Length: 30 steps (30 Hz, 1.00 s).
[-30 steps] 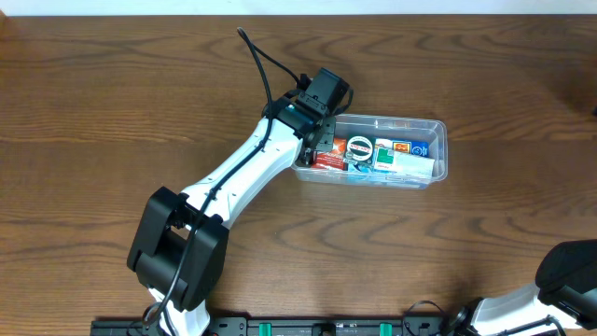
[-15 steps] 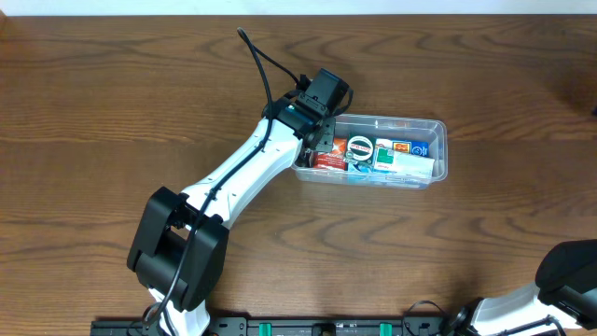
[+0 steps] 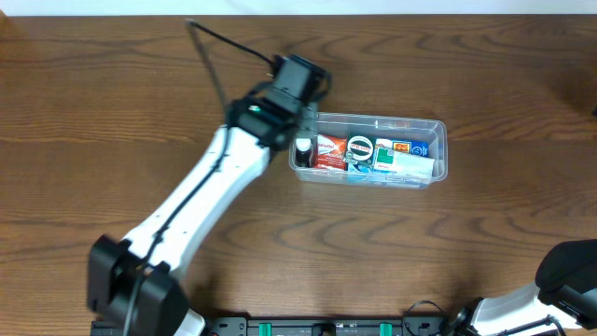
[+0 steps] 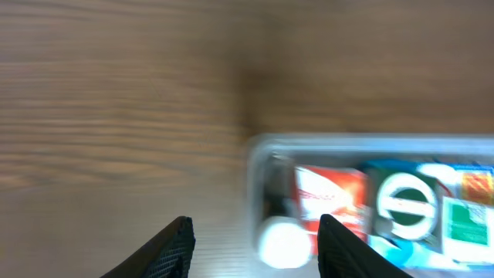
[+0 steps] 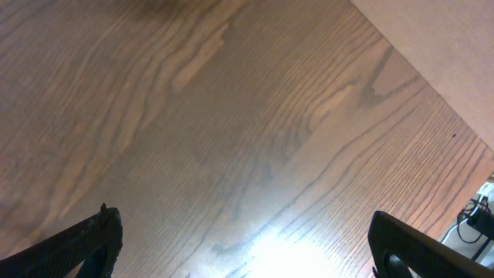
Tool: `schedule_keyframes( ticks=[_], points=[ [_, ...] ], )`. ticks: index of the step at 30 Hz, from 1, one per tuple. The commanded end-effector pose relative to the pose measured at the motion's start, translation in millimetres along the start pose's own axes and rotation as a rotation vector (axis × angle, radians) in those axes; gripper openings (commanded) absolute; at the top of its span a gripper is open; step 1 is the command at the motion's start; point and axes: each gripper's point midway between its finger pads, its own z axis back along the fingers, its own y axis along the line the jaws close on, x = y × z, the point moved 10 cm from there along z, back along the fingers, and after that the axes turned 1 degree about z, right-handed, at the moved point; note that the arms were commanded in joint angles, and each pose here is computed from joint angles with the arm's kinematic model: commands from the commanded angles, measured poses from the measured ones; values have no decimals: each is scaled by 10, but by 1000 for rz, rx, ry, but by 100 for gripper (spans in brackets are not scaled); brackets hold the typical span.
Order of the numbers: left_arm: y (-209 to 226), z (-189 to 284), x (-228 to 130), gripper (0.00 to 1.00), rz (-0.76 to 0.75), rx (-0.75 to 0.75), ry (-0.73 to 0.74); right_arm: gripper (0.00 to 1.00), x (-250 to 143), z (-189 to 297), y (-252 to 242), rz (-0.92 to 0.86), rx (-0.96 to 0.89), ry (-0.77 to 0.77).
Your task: Pack container
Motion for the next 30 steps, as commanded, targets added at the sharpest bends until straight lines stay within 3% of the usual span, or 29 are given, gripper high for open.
schedule_keyframes(
  ticks=[1, 2, 3, 7, 13, 21, 30],
  points=[
    [411, 115, 147, 57, 63, 169, -64, 99, 8, 40, -43, -4, -6, -12],
    [510, 125, 163, 73, 80, 197, -62, 99, 8, 40, -43, -4, -6, -12],
    [623, 129, 176, 80, 100, 222, -53, 99, 8, 40, -43, -4, -6, -12],
    [1060, 158, 201, 97, 185, 303, -13, 99, 8, 40, -43, -4, -6, -12],
    [1450, 429, 186, 98, 291, 306, -7, 99, 8, 40, -43, -4, -6, -12],
    [1371, 1249, 68, 98, 313, 204, -224, 99, 8, 40, -43, -4, -6, -12],
    [1439, 1674, -732, 98, 326, 94, -480, 99, 8, 40, -43, -4, -6, -12]
  ],
)
